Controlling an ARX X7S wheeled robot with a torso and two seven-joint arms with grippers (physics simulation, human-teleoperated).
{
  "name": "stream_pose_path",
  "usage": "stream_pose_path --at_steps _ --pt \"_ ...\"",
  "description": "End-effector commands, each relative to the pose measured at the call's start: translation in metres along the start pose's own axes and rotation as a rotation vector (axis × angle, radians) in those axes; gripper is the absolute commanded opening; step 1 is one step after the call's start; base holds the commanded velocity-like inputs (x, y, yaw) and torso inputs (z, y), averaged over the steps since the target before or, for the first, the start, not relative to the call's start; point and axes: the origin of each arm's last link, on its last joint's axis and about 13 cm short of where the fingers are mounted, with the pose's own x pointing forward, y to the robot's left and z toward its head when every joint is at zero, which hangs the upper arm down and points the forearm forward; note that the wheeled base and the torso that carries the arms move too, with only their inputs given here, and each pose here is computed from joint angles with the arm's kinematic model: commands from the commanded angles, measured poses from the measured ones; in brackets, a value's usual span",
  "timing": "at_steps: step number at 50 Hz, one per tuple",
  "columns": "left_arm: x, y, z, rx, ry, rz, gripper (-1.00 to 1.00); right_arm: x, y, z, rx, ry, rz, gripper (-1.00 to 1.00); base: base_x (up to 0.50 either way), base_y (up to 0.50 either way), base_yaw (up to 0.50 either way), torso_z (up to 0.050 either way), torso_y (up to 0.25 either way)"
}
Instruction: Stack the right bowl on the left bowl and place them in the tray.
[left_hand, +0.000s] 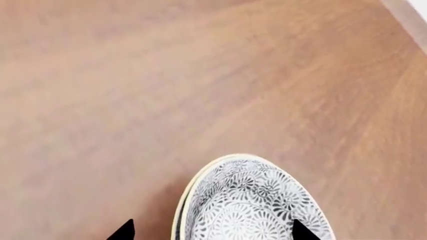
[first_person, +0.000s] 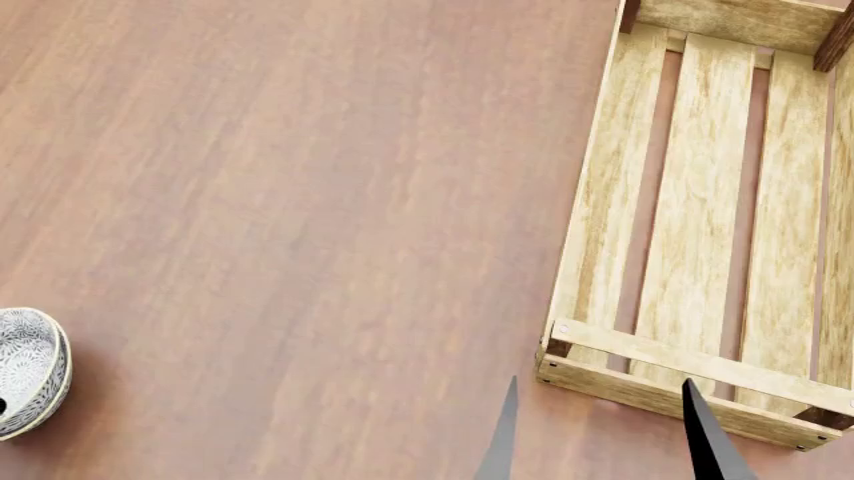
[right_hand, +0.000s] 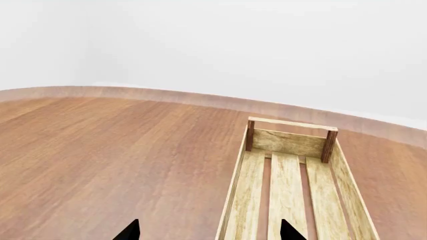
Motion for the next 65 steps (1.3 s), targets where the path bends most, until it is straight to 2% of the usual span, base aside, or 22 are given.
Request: stream_pose_path --at_steps 1,14,46,47,65 --pt "0.006 0.003 -0.002 -0.090 -0.035 0.001 1.00 0.003 0.000 0.001 0.013 -0.034 0.003 1.00 0.00 0.00 0.00 0.000 0.000" --pt "0.016 0.003 -0.010 -0.107 -0.001 0.004 1.00 0.003 -0.001 0.000 0.012 -0.034 0.004 1.00 0.00 0.00 0.00 0.000 0.000" --pt "0.025 -0.007 -0.018 -0.076 0.050 -0.014 1.00 0.003 -0.001 0.002 0.015 -0.037 0.001 1.00 0.00 0.00 0.00 0.000 0.000" --pt "0.025 -0.007 -0.018 -0.076 0.049 -0.014 -1.00 0.003 -0.001 0.002 0.015 -0.036 0.002 1.00 0.00 0.00 0.00 0.000 0.000" --pt "0.019 -0.009 -0.017 -0.057 0.043 -0.036 -1.00 0.003 0.000 0.000 0.013 -0.033 0.005 1.00 0.00 0.00 0.00 0.000 0.000"
